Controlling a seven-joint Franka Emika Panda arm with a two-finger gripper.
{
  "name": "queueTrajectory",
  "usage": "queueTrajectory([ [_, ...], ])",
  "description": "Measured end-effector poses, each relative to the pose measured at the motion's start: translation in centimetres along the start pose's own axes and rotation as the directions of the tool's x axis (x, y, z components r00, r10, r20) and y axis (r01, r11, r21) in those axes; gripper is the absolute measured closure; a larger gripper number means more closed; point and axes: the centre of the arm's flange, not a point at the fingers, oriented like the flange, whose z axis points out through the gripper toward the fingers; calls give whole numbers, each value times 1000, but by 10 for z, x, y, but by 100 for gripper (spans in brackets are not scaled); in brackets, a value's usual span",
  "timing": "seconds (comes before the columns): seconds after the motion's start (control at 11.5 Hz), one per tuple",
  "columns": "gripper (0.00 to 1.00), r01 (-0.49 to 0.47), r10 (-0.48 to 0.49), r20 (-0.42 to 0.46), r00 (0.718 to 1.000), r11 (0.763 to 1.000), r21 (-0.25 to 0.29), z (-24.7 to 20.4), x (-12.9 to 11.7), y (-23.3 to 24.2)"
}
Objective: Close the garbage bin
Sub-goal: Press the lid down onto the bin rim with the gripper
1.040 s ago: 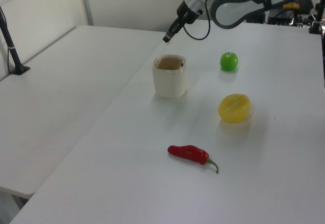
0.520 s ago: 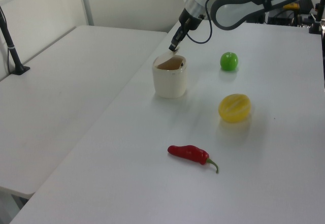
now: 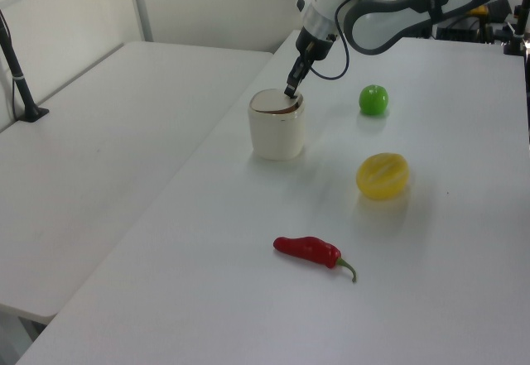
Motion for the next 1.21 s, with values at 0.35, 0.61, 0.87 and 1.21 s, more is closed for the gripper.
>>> queueTrajectory([
  [0.35,99,4,-4,13,1000,1000,0,7,-4,0],
  [0.61,99,10,-10,13,1000,1000,0,8,-4,-1],
  [0.87,99,13,-13,13,1000,1000,0,8,-4,-2],
  [1.21,99,16,-16,12,1000,1000,1,7,-4,-3],
])
